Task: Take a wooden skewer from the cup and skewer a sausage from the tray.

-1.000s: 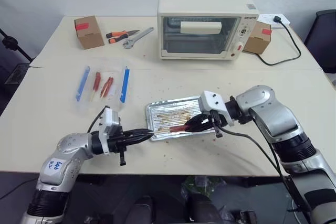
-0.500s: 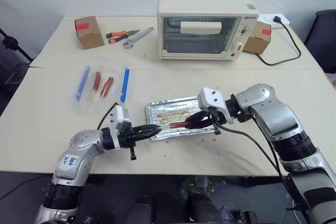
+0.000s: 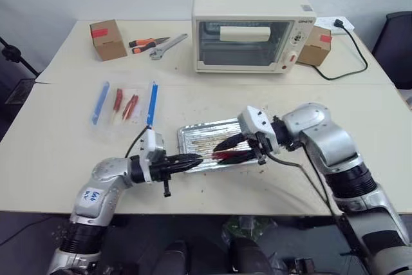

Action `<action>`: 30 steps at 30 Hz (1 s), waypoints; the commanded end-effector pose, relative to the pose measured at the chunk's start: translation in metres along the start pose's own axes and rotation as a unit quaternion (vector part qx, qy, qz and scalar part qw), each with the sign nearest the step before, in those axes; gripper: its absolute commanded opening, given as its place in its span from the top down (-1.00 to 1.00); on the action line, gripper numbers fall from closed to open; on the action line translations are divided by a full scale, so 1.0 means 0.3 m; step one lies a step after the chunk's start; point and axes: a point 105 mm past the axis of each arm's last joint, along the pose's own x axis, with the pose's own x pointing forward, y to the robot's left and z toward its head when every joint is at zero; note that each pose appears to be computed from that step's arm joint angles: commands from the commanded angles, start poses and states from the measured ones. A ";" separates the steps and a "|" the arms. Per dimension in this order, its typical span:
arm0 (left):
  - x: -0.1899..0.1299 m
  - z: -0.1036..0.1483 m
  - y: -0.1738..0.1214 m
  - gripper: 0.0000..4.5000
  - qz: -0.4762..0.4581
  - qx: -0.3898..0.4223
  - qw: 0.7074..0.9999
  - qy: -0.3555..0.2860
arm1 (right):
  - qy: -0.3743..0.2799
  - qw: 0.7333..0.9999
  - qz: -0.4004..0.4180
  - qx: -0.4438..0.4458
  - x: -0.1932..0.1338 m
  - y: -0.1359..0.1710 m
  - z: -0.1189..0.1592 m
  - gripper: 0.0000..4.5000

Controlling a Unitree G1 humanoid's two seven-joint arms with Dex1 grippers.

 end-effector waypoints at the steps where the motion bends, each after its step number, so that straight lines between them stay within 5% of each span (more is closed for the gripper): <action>1: -0.093 0.052 0.017 1.00 0.043 0.027 0.999 -0.016 | -0.015 0.999 -0.023 -0.022 -0.089 0.010 0.019 -0.41; 5: -0.191 0.067 0.020 1.00 0.093 0.024 0.995 -0.020 | -0.030 0.998 -0.052 0.003 -0.163 0.061 0.000 -0.97; 10: -0.293 0.143 0.059 1.00 0.217 0.030 0.971 -0.099 | -0.107 0.979 -0.171 -0.031 -0.244 0.098 0.002 -0.99; 14: -0.380 0.210 0.169 1.00 0.399 0.043 0.896 -0.188 | -0.209 0.918 -0.339 -0.001 -0.315 0.110 -0.010 -0.99; 19: -0.423 0.205 0.318 1.00 0.542 0.019 0.811 -0.220 | -0.243 0.868 -0.433 0.009 -0.306 0.120 -0.022 -0.99; 22: -0.394 0.205 0.370 1.00 0.561 0.016 0.796 -0.225 | -0.245 0.856 -0.456 0.010 -0.294 0.121 -0.036 -0.99; 26: -0.315 0.189 0.409 1.00 0.533 0.009 0.821 -0.205 | -0.242 0.845 -0.478 0.003 -0.295 0.112 -0.039 -0.99; 30: -0.315 0.183 0.439 0.50 0.532 0.002 0.823 -0.201 | -0.231 0.851 -0.472 -0.003 -0.274 0.114 -0.044 -1.00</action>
